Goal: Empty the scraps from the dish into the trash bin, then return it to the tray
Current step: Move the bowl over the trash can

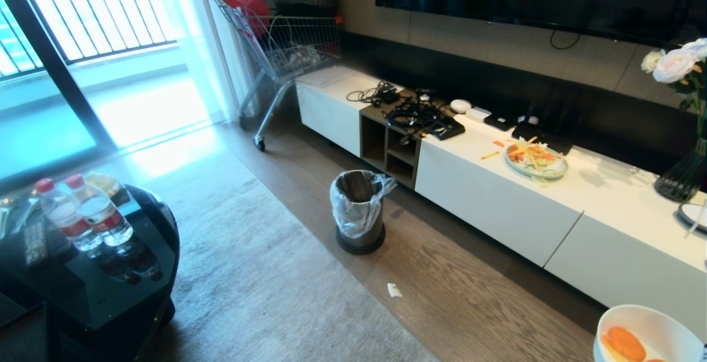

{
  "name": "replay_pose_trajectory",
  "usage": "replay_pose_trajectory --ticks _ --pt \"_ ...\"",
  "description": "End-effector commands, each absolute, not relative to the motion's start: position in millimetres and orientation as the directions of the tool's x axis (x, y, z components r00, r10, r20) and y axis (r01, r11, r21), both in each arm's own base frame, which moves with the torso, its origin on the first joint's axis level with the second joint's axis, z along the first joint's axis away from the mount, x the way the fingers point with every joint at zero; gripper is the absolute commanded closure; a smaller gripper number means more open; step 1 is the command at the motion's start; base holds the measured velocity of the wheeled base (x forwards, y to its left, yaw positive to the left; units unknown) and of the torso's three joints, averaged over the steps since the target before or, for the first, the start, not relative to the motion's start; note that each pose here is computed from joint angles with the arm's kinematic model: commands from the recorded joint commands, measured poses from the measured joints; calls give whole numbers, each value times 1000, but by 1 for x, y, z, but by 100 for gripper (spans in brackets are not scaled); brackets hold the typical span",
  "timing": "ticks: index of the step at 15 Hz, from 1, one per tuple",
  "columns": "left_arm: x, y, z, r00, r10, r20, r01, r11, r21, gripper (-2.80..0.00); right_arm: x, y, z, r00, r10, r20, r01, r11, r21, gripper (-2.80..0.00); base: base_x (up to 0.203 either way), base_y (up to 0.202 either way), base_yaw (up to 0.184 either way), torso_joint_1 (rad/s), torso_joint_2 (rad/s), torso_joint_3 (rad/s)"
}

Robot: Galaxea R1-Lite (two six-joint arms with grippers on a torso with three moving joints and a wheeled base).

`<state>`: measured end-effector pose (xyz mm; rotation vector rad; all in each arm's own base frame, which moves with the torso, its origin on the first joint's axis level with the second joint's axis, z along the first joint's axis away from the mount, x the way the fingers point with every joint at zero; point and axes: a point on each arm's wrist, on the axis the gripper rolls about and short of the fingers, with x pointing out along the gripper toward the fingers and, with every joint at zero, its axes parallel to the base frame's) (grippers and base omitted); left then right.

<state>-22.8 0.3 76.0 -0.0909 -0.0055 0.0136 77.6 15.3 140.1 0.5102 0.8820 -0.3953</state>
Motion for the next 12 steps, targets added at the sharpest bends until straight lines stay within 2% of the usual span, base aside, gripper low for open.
replay_pose_trajectory --ticks 1,4,12 --pt "-23 0 76 1000 14 6 -13 996 -92 0 77 15 140 576 -121 -809 530 808 257 0 0 0 0 0 0 0" --pt "-23 0 76 1000 14 6 -13 996 -90 0 77 15 140 574 -121 -810 530 809 255 0 20 0 1 -2 1 1" --pt "-23 0 76 1000 14 6 -13 996 -90 0 78 15 140 574 -121 -810 530 809 255 0 181 0 0 2 3 1"
